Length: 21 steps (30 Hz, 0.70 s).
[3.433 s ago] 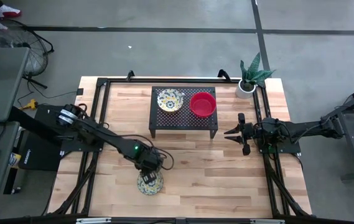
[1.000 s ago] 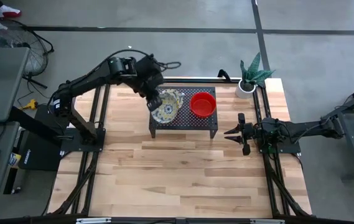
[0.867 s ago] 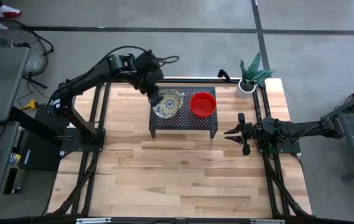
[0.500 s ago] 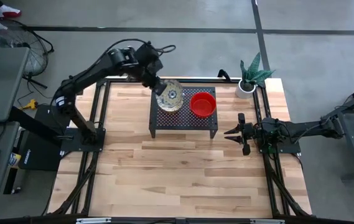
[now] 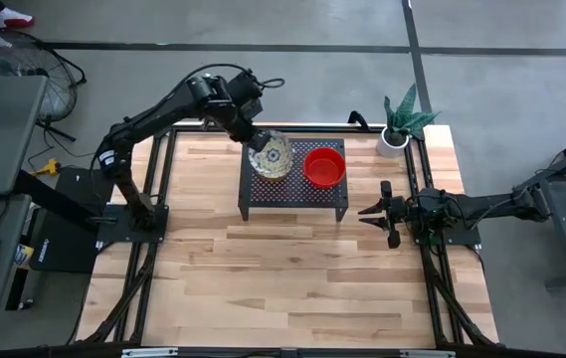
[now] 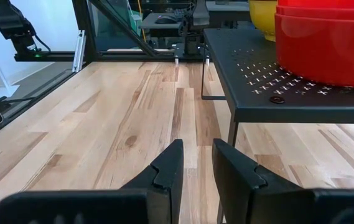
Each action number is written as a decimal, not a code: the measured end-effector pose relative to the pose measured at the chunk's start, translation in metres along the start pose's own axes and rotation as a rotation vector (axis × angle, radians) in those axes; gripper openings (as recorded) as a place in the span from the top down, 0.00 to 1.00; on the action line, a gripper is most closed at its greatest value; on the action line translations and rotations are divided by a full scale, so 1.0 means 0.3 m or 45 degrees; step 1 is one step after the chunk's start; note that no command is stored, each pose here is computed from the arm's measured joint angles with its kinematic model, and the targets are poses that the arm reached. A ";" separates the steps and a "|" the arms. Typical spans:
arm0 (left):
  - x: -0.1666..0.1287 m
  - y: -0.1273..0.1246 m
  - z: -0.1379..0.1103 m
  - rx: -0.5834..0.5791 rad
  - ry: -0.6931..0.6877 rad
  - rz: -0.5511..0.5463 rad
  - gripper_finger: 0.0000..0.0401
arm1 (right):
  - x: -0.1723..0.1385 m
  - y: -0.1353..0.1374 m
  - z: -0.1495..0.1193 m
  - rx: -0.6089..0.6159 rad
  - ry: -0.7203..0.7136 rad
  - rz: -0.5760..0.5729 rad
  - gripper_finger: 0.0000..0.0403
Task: Pick & Place Mini bowls
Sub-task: Stack the yellow patterned bowl on the yellow patterned bowl on the shelf
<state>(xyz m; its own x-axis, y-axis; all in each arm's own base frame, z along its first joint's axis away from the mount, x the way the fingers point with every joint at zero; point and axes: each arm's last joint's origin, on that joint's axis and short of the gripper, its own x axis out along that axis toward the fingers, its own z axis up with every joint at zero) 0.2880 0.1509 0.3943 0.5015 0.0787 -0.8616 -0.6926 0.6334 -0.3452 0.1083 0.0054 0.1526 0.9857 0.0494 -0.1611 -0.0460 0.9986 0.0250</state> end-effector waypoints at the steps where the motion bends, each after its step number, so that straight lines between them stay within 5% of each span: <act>1: 0.004 0.002 -0.002 -0.003 0.016 0.007 0.99 | 0.000 0.000 0.000 0.000 0.000 0.000 0.82; 21: 0.055 0.001 0.011 -0.005 0.107 0.009 0.93 | 0.000 0.000 0.000 0.000 -0.001 0.000 0.82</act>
<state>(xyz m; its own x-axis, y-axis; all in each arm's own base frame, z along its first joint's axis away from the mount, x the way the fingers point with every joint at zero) 0.2977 0.1548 0.3812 0.4516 0.0182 -0.8920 -0.6980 0.6299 -0.3405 0.1082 0.0055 0.1527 0.9858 0.0497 -0.1605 -0.0462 0.9986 0.0250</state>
